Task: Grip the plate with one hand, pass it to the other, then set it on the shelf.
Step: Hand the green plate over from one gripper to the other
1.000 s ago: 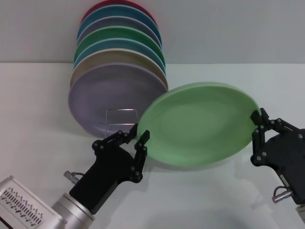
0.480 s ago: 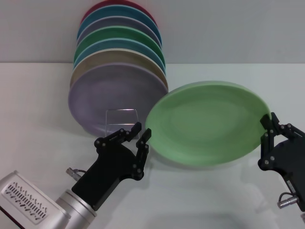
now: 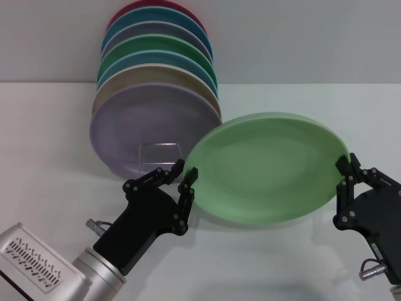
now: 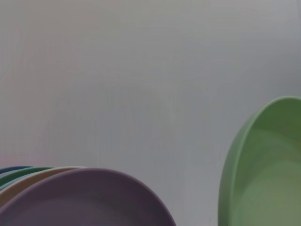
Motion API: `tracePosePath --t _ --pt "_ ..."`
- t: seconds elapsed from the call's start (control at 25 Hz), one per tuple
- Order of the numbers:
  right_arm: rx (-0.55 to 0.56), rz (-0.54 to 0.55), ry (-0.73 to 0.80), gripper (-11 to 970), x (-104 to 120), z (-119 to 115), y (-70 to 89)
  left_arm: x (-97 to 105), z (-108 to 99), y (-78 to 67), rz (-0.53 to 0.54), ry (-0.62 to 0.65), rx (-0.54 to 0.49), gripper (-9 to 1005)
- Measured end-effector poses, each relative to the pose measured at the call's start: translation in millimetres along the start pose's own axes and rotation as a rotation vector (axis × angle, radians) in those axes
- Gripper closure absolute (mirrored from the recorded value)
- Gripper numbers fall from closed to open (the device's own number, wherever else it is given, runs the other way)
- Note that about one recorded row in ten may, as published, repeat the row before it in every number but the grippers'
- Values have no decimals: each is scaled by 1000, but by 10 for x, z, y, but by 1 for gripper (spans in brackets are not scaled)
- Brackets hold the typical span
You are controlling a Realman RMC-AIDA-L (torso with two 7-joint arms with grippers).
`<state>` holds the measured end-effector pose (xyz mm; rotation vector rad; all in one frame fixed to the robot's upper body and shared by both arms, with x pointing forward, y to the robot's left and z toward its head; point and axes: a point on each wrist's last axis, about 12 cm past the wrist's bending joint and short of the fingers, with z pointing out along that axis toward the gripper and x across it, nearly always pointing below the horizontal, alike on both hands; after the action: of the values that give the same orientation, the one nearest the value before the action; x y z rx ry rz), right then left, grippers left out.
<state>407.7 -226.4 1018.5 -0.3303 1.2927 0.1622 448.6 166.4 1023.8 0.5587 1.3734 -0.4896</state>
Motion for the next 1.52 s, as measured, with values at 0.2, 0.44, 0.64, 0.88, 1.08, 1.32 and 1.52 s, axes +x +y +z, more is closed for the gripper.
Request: tracePosePath --t 0.2,0.44,0.64,0.88,1.08,1.32,1.52 --pt "1 0 0 943 0 -3 1 0 -11 10 0 -1 -7 814" --pt "-10 0 -1 943 0 18 15 -4 -17 23 0 -4 -13 870" --pt "-22 0 1 943 5 40 29 -4 -14 28 -1 -5 -13 914" --pt "-25 0 0 943 4 52 34 -7 -7 33 -5 -6 -10 945" --pt "-33 1 0 943 4 53 48 -4 -5 34 -9 -3 -10 857" --pt "-41 3 2 943 7 52 60 -10 8 42 -34 -6 -12 728" --pt "-36 8 7 943 13 44 51 1 -8 93 -57 -1 -33 619"
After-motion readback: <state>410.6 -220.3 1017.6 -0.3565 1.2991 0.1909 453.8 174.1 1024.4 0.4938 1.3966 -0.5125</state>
